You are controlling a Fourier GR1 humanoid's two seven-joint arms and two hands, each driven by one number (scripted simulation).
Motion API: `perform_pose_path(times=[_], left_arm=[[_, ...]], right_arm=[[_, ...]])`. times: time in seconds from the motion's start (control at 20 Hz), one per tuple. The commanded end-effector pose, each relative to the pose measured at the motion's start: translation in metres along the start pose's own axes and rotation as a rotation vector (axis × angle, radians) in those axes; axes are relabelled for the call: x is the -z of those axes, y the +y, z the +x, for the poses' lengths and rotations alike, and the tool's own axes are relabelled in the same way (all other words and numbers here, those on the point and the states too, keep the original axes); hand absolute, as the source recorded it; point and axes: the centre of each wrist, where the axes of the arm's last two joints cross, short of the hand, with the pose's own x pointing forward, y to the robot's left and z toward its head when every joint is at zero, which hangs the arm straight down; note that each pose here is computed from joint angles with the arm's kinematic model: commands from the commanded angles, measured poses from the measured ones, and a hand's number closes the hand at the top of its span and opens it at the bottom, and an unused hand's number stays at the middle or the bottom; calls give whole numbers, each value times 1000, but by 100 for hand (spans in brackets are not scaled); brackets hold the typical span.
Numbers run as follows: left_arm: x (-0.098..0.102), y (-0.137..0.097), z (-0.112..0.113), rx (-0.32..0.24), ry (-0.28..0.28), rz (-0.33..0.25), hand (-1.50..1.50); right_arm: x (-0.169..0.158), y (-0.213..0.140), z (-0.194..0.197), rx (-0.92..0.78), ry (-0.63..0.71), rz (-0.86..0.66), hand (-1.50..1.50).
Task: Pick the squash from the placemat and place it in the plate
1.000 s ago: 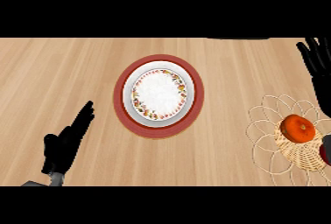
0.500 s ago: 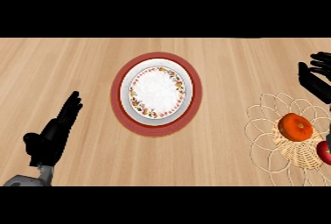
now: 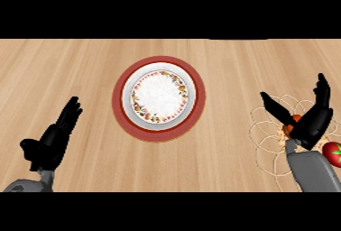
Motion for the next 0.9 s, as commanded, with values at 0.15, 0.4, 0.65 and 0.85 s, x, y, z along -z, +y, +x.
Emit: perform_pose_path(times=[0.15, 0.4, 0.65, 0.85], left_arm=[[3, 19, -11, 17, -2, 15, 0], [8, 10, -11, 18, 0, 22, 0], [-2, 7, -8, -17, 21, -15, 0], [-9, 18, -4, -9, 8, 24, 0]], right_arm=[[-25, -10, -3, -158, 46, -99, -150], [-17, -30, -4, -404, 205, 58, -150], [-4, -41, 29, -585, 354, 200, -150], [-11, -58, 66, -604, 427, 241, -150]])
